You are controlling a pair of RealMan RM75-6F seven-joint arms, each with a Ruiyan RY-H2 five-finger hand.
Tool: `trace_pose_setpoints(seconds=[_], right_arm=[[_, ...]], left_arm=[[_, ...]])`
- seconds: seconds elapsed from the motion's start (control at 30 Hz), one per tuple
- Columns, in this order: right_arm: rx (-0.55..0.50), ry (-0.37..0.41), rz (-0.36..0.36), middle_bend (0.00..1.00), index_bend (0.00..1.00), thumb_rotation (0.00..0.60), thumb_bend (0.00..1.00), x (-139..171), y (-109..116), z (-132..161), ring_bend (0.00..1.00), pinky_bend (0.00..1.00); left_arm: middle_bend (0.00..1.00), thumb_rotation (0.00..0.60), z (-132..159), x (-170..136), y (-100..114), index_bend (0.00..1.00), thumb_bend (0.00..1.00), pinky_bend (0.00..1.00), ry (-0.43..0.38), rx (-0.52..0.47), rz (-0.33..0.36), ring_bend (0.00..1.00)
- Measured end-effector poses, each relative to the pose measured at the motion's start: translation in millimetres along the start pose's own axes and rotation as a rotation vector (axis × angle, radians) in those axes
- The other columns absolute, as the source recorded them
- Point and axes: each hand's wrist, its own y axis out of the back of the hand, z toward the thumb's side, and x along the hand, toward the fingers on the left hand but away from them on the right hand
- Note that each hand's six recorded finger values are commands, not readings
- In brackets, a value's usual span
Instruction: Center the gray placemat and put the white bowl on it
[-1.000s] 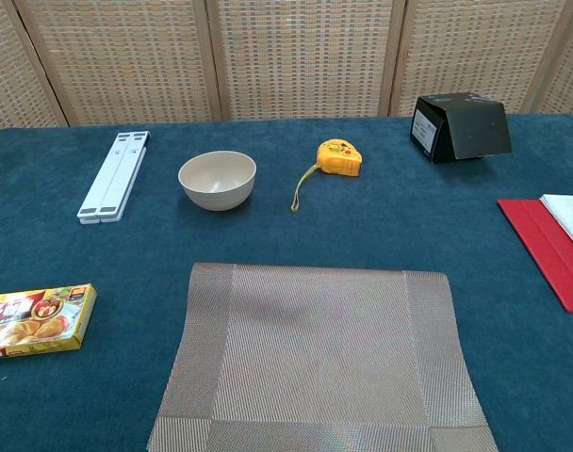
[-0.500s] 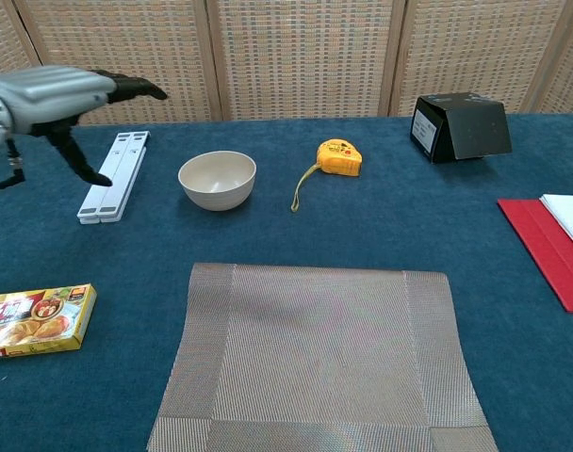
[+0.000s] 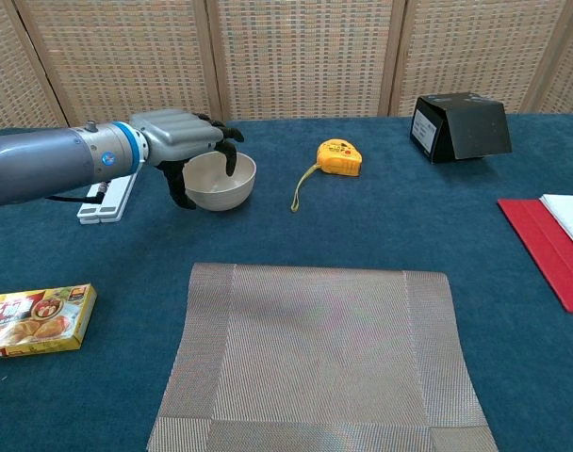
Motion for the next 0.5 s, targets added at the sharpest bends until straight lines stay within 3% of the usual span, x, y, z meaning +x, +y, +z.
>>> trace_pose_setpoints(seconds=[0.13,0.3,0.5], right_arm=[[-0.003,0.002,-0.007,0.0,0.0,0.6,0.0,1,2,0,0.0,0.0],[-0.011,0.004,-0.013,0.0,0.0,0.6,0.0,1,4,0,0.0,0.0],[-0.017,0.017,-0.019,0.0,0.0,0.6,0.0,3,6,2,0.0,0.0]], left_arm=[[0.0,0.6,9,7,-5,0.46,0.43,0.0,0.001,0.021,-0.013,0.0],[0.0,0.6,10,7,-5,0.66,0.45,0.0,0.006,0.02,-0.011,0.0],[0.0,0.6,-13,-2,7,0.73,0.45,0.0,0.051,0.013,0.03,0.0]])
